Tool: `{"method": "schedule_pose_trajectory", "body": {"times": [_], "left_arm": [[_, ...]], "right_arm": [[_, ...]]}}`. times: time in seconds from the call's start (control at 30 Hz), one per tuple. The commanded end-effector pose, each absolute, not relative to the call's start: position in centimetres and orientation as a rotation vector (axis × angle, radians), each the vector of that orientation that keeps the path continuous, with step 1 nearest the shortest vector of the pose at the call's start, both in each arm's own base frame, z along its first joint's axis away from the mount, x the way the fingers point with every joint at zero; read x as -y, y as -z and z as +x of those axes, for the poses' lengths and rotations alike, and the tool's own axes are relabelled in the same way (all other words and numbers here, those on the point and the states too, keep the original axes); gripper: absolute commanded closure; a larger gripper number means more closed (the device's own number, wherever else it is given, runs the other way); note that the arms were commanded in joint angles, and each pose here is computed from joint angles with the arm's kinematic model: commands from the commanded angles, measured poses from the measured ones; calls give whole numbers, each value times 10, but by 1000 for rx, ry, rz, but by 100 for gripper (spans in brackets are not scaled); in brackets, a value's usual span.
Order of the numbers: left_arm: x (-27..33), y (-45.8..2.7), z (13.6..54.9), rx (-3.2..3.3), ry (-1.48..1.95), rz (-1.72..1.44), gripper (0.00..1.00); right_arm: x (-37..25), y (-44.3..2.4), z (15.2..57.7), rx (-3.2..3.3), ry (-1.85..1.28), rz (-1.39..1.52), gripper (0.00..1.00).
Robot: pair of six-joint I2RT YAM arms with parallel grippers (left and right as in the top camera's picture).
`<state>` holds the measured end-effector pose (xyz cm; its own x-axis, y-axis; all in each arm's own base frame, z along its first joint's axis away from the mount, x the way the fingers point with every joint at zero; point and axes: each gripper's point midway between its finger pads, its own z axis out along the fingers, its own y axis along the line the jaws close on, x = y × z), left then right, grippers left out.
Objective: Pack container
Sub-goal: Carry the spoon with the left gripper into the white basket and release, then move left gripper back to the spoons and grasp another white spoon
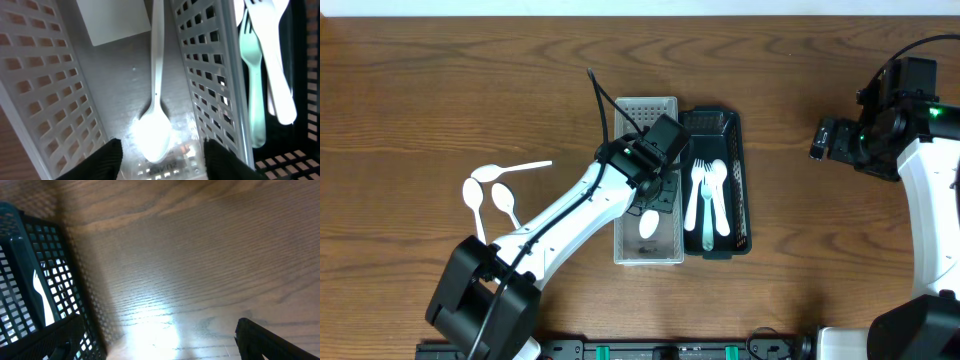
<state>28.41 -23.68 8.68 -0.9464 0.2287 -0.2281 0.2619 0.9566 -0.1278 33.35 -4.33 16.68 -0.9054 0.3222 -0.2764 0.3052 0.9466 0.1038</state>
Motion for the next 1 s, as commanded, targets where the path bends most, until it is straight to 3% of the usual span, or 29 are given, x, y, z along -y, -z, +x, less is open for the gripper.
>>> {"method": "schedule_pose_trajectory", "body": {"times": [0.0, 0.1, 0.2, 0.47, 0.63, 0.97], "left_arm": [[235, -110, 286, -2816, 243, 462, 36], [223, -140, 289, -2737, 195, 453, 35], [194, -176, 291, -2655, 121, 352, 27], [56, -225, 286, -2583, -3, -295, 15], [-1, -203, 287, -2617, 26, -615, 14], [-44, -109, 291, -2796, 8, -924, 13]], "right_arm": [[42, -163, 333, -2825, -89, 447, 1], [42, -163, 333, -2824, -89, 447, 1], [42, -163, 333, -2825, -89, 447, 1], [41, -162, 329, -2840, -90, 451, 1], [37, -162, 328, -2846, -124, 446, 1], [36, -161, 327, -2850, -129, 447, 1]]}}
